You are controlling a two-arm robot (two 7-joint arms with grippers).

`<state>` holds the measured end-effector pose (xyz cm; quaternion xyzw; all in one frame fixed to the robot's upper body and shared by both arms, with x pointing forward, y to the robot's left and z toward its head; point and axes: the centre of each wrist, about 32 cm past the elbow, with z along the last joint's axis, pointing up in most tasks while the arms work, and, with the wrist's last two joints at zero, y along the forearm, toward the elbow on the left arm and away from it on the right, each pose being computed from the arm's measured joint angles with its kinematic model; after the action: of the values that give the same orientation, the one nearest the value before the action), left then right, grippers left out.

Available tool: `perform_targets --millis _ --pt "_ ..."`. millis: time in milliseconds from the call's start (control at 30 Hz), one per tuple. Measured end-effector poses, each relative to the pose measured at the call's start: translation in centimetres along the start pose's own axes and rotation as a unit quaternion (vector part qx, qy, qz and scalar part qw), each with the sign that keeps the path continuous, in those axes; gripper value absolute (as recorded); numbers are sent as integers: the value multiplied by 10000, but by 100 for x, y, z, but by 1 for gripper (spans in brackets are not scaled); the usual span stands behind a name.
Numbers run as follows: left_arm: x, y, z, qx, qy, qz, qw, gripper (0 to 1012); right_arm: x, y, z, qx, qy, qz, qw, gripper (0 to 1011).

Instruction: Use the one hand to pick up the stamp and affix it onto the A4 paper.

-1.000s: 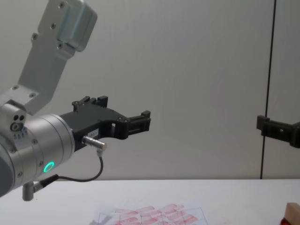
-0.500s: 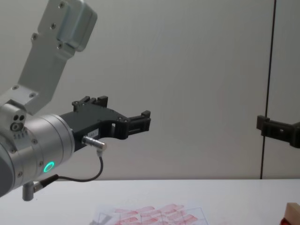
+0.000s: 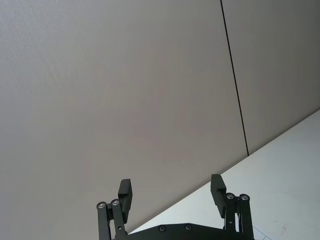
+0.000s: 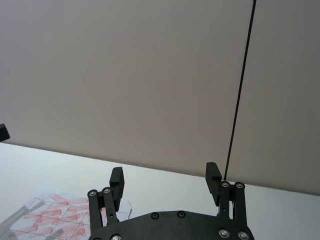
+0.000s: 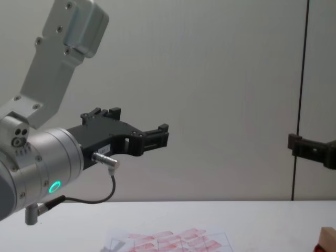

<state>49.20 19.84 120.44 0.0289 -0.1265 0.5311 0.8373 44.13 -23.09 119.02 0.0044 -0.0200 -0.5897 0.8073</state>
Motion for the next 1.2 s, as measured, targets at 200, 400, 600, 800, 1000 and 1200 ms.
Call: perform_targets --millis 200,400,600,800,1000,1200 --pt "0 0 0 0 0 0 10000 1001 -83 1 23 -320 96 -308 9990 1001" --pt "0 0 0 0 0 0 10000 1001 -131 8 26 -622 156 -566 9963 1001" --pt "0 0 0 0 0 0 10000 1001 -141 42 10 -976 211 -822 9916 1001" --pt "0 0 0 0 0 0 10000 1001 -114 122 -30 -1289 276 -985 9864 1001" --pt "0 0 0 0 0 0 10000 1001 -78 223 -82 -1546 331 -1068 9816 1001" --pt "0 0 0 0 0 0 10000 1001 -46 332 -134 -1753 394 -1113 9774 1001"
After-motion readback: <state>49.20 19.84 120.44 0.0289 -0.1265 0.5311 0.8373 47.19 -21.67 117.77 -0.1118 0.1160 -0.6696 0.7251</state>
